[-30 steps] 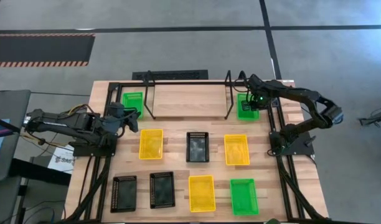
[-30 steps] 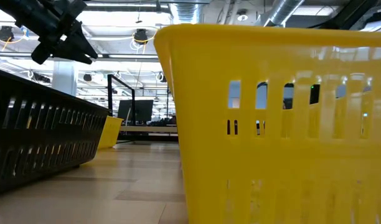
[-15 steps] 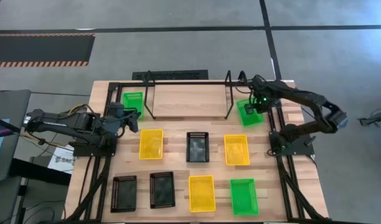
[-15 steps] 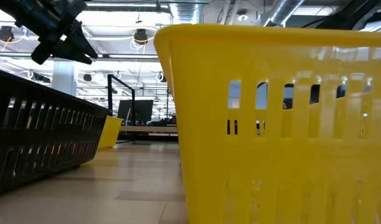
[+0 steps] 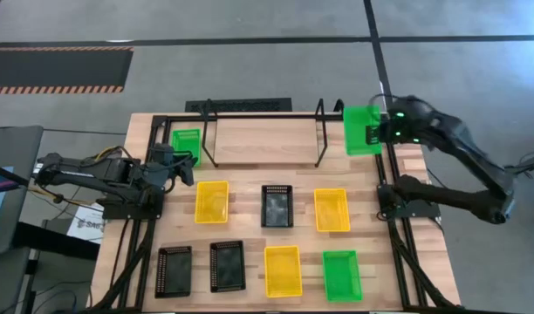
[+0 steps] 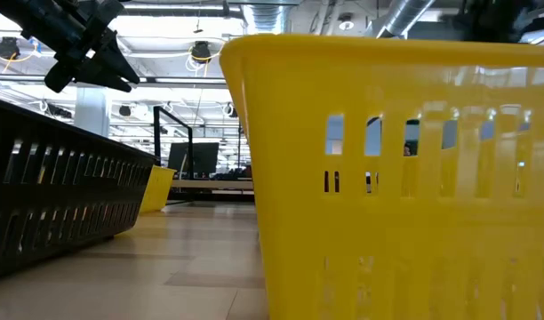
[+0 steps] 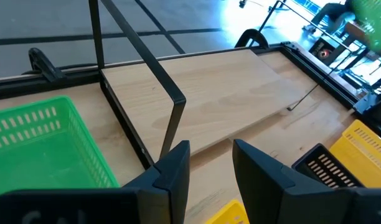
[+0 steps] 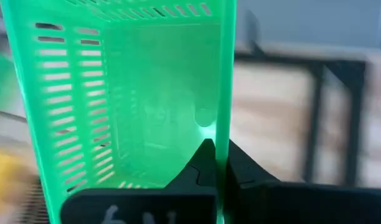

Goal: Stack baskets on shelf by color
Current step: Put the top right green bin on the shelf

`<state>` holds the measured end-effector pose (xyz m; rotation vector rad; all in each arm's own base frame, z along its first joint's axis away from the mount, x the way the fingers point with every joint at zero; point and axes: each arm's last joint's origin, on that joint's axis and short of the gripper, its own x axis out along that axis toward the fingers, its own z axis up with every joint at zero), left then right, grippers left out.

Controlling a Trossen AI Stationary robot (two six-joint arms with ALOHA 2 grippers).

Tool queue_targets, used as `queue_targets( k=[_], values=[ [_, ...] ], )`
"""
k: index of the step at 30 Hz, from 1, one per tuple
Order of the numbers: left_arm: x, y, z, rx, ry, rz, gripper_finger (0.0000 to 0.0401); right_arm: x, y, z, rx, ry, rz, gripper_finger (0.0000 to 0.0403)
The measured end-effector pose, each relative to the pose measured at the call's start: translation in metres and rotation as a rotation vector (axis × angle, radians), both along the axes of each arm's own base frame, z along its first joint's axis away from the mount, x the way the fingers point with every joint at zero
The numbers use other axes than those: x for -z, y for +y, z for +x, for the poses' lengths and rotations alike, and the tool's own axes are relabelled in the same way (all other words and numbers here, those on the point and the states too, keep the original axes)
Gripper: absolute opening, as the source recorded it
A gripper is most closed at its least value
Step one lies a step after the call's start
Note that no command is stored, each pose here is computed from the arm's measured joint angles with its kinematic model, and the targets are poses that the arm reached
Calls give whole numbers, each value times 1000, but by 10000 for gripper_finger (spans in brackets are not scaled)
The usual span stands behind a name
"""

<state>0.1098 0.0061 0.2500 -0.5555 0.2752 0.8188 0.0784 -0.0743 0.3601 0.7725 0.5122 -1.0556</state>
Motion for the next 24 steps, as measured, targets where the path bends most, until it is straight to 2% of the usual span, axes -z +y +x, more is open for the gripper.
queue_targets(
  k=[6, 12, 19, 24],
  values=[
    [0, 0, 0, 0, 0, 0, 110, -43, 18, 3, -127, -264, -169, 5],
    [0, 0, 0, 0, 0, 0, 110, -58, 15, 41, -260, -395, -258, 5],
    [0, 0, 0, 0, 0, 0, 110, -54, 6, 100, -395, -455, -251, 5],
    [0, 0, 0, 2, 1, -1, 110, -45, -3, 146, -402, -418, -206, 5]
  ],
)
